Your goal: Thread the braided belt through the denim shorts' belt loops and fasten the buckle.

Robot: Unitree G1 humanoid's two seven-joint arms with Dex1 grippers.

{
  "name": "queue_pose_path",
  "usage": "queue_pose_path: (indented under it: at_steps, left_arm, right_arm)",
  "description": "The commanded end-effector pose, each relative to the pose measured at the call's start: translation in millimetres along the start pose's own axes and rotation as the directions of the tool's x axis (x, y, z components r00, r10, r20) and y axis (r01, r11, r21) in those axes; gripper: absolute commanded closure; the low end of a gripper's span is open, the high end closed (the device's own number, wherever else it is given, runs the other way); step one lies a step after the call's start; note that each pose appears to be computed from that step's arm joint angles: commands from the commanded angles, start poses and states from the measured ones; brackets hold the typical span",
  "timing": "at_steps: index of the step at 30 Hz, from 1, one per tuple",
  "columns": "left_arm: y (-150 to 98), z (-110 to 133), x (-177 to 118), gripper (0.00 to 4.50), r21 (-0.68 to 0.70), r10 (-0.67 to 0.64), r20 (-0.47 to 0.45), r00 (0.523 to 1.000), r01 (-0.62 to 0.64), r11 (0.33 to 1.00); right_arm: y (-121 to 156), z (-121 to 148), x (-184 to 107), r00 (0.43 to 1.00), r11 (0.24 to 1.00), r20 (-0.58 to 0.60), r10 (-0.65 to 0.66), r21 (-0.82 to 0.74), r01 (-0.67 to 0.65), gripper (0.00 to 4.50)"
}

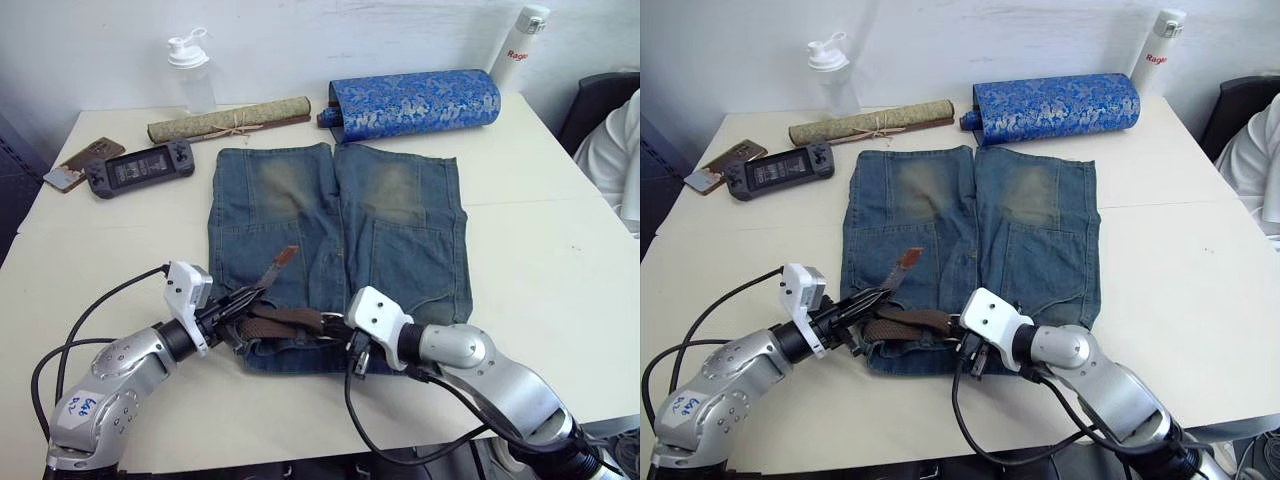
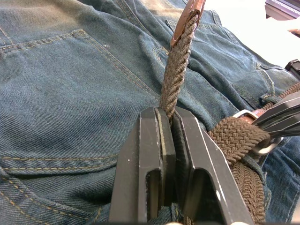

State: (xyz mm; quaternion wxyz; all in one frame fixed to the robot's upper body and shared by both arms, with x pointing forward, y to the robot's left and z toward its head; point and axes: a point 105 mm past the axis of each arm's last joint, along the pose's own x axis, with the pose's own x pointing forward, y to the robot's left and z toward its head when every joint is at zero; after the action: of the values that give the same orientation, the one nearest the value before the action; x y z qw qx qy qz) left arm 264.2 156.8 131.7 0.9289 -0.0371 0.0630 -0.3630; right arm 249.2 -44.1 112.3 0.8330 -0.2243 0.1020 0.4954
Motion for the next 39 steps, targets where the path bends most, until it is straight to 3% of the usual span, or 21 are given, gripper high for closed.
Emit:
queue_pose_path:
  at_steps: [1, 12, 19, 21, 27, 33, 35, 39]
  left_arm:
    - [-8.1, 16.1, 1.7, 4.50, 0.064, -0.024, 0.052, 0.998, 0.020, 0.998]
    - [-20.5, 32.4, 11.5, 4.50, 0.140, -0.088, 0.083, 0.993, 0.076, 0.987]
    - [-41.0, 57.7, 23.2, 4.50, 0.237, -0.239, 0.091, 0.967, 0.212, 0.948]
    - [-50.4, 73.1, 28.4, 4.50, 0.267, -0.340, 0.088, 0.936, 0.307, 0.913]
    - [-59.2, 94.3, 23.3, 4.50, 0.288, -0.571, -0.056, 0.819, 0.561, 0.776]
    - [-48.3, 133.7, 46.0, 4.50, 0.306, -0.670, -0.018, 0.742, 0.642, 0.703]
    - [-46.3, 138.1, 56.2, 4.50, 0.320, -0.690, -0.021, 0.724, 0.658, 0.681]
    - [-58.2, 139.2, 84.7, 4.50, 0.340, -0.772, -0.052, 0.634, 0.738, 0.583]
  right_arm:
    - [0.4, -3.9, 4.8, 1.000, 1.000, -0.018, 0.009, -0.013, -0.010, 4.48]
    - [8.0, -22.1, 12.0, 0.979, 0.989, -0.176, 0.104, 0.121, -0.084, 4.48]
    - [11.4, -29.7, 8.2, 0.946, 0.976, -0.278, 0.168, 0.179, -0.120, 4.48]
    - [14.0, -32.2, 7.8, 0.934, 0.975, -0.304, 0.186, 0.177, -0.137, 4.48]
    - [20.4, -37.4, 9.7, 0.909, 0.972, -0.359, 0.211, 0.177, -0.156, 4.48]
    - [15.4, -40.6, 13.4, 0.896, 0.979, -0.398, 0.195, 0.129, -0.156, 4.48]
    - [13.6, -41.1, 13.9, 0.894, 0.981, -0.407, 0.188, 0.116, -0.154, 4.48]
    - [13.8, -41.3, 15.2, 0.889, 0.981, -0.415, 0.194, 0.112, -0.161, 4.48]
